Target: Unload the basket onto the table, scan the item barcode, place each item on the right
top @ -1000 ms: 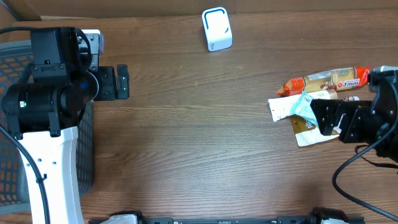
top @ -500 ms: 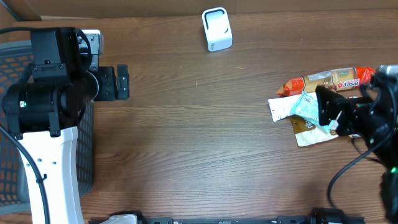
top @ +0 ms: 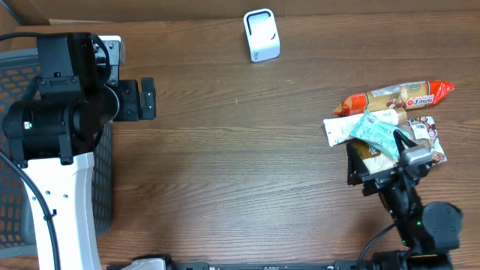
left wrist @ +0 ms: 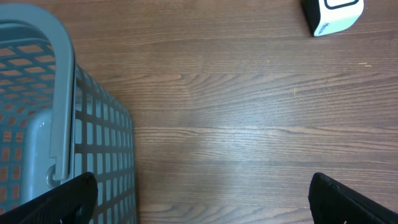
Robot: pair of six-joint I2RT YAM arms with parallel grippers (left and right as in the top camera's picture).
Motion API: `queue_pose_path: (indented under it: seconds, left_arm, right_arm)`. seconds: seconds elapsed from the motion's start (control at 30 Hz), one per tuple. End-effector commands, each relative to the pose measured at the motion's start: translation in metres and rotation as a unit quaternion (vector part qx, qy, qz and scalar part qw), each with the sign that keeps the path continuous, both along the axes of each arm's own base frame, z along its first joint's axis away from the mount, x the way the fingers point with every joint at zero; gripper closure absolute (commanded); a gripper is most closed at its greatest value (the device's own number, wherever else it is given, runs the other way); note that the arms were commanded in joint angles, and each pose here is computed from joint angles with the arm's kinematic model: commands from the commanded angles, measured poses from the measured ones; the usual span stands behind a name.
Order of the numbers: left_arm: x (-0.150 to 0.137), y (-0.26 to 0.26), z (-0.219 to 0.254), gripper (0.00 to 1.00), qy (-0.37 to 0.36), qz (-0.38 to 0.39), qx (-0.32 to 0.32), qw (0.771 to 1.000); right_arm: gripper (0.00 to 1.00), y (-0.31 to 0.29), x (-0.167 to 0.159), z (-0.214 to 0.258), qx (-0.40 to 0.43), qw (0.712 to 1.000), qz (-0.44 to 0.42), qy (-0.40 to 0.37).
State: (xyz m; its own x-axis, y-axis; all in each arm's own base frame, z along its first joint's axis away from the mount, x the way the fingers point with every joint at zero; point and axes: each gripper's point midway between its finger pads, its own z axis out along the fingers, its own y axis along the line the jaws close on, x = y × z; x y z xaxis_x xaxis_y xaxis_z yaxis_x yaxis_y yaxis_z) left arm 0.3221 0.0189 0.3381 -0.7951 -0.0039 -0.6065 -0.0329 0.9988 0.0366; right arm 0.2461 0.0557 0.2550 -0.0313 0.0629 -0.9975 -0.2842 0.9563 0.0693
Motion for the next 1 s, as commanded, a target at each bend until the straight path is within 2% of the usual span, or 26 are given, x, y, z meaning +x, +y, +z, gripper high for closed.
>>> queue_pose_path:
  seconds: [0.0,0.33,0.63,0.97]
  left_arm:
    - [0.002,0.002,0.002,0.01,-0.003,-0.004,0.008,1.0]
    - [0.002,0.002,0.002,0.0,-0.003,-0.004,0.008,1.0]
    - [0.002,0.002,0.002,0.01,-0.003,-0.004,0.008,1.0]
    - [0.002,0.002,0.002,0.01,-0.003,-0.004,0.008,1.0]
  right_arm:
    - [0.0,-0.013,0.001,-0.024,0.0,0.999,-0.047,-0.01]
    - [0.0,-0.02,-0.001,-0.059,0.006,0.997,-0.068,-0.043]
    - [0.0,-0.021,-0.002,-0.085,0.002,0.998,-0.069,0.006]
    - [0.0,-0.02,-0.002,-0.085,0.012,0.998,-0.066,0.009]
